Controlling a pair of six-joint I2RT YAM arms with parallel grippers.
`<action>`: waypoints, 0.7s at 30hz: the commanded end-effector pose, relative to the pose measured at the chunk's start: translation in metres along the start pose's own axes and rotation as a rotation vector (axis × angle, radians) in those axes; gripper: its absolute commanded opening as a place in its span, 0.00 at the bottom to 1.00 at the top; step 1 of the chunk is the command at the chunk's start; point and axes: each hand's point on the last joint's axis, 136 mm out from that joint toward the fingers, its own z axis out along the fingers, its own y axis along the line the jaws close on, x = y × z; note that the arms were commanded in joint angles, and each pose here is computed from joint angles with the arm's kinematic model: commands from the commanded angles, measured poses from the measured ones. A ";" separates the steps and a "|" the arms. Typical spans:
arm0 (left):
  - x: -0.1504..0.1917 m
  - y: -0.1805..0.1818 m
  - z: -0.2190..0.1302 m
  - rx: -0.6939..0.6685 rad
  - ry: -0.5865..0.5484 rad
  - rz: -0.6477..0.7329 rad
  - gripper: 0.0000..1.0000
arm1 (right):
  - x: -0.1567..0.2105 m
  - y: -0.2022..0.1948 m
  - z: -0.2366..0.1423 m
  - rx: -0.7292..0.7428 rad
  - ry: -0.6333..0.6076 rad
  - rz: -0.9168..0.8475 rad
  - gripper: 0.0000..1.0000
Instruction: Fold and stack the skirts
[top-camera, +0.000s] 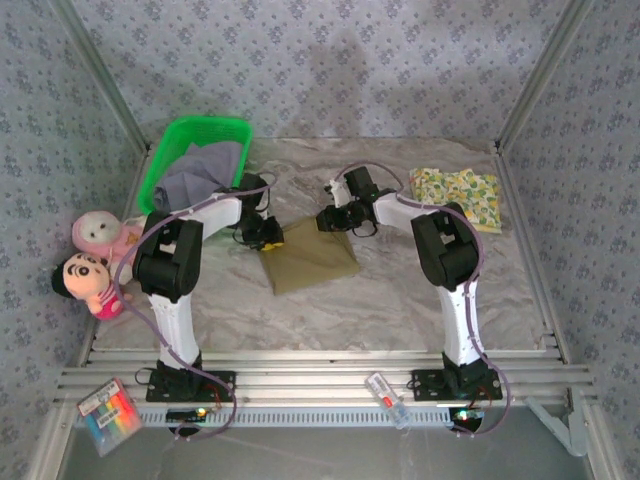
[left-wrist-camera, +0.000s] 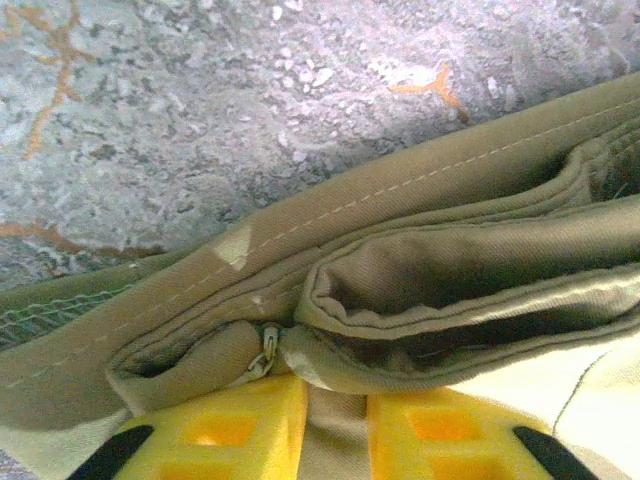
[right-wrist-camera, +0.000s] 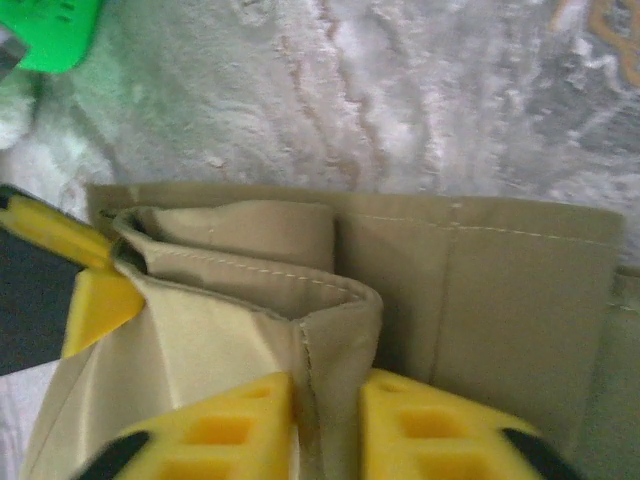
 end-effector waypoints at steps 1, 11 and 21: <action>0.020 0.040 0.023 -0.122 0.070 -0.038 0.23 | -0.015 0.034 -0.019 -0.101 -0.042 -0.055 0.15; 0.009 0.052 0.018 -0.135 0.057 0.002 0.22 | -0.020 -0.025 0.007 0.140 -0.092 0.069 0.00; -0.008 -0.006 -0.044 0.000 -0.024 0.044 0.33 | -0.016 -0.034 0.007 0.273 -0.063 0.087 0.03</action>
